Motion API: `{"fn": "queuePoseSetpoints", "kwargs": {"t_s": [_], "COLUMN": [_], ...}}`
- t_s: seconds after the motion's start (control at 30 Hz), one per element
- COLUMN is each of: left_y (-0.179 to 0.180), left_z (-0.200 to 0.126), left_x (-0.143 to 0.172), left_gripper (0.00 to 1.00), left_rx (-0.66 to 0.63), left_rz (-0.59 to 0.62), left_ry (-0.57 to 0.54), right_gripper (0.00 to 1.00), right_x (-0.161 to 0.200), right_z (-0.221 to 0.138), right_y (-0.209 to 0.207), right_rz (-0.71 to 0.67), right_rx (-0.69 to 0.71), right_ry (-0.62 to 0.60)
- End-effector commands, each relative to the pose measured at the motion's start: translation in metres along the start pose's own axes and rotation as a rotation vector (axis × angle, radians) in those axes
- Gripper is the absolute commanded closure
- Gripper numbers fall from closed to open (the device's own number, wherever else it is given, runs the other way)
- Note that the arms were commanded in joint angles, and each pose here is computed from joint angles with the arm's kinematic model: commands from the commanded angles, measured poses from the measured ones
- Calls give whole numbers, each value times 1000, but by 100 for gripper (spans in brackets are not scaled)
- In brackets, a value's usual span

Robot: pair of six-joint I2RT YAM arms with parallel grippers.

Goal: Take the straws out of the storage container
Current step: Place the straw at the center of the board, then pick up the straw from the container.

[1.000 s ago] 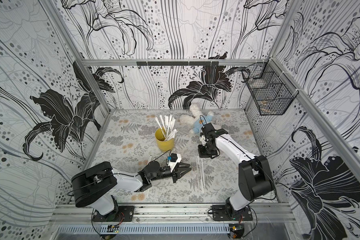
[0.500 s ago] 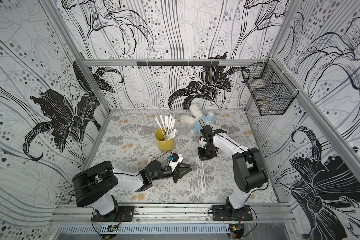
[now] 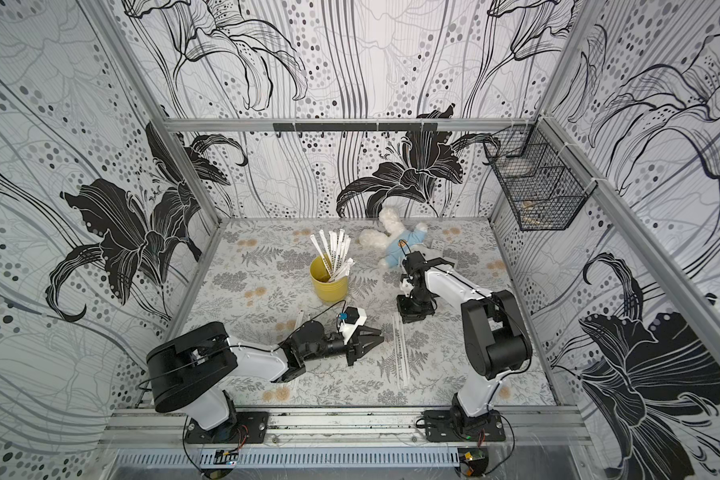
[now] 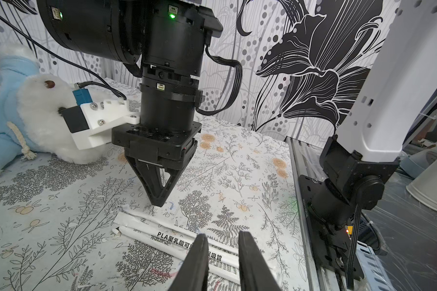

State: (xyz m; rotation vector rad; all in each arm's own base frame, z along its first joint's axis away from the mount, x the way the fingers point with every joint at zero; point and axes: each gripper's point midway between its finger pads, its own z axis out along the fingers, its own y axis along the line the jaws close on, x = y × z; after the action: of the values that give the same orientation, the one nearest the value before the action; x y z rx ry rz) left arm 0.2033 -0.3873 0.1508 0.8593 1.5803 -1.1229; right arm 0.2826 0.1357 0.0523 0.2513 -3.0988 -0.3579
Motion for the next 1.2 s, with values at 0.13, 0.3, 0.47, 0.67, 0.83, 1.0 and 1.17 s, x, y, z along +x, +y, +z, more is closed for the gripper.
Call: {"fn": "queuePoseSetpoints", "kwargs": {"t_s": [0.13, 0.3, 0.47, 0.67, 0.83, 1.0, 1.17], "left_y": [-2, 0, 2, 11, 32, 69, 106], "left_z": [4, 0, -8, -32, -54, -80, -108], "left_x": [-11, -17, -35, -71, -103, -128, -145], "left_gripper": [73, 73, 74, 78, 78, 78, 78], "left_rx": [-1, -22, -68, -199, -368, -495, -603], "left_rz": [24, 33, 69, 143, 209, 228, 252], "left_ry": [-26, -40, -53, -102, -120, -147, -170], "right_gripper": [79, 79, 78, 71, 64, 64, 64], "right_x": [9, 2, -20, -42, -51, -56, -56], "right_z": [1, -12, -56, -131, -183, -209, -217], "right_y": [0, 4, 16, 42, 79, 118, 154], "right_rz": [14, 11, 4, -57, -198, -334, -488], "right_rx": [-8, -21, -40, -102, -159, -246, -300], "right_ry": [34, -23, -200, -512, -769, -933, -1003]}}
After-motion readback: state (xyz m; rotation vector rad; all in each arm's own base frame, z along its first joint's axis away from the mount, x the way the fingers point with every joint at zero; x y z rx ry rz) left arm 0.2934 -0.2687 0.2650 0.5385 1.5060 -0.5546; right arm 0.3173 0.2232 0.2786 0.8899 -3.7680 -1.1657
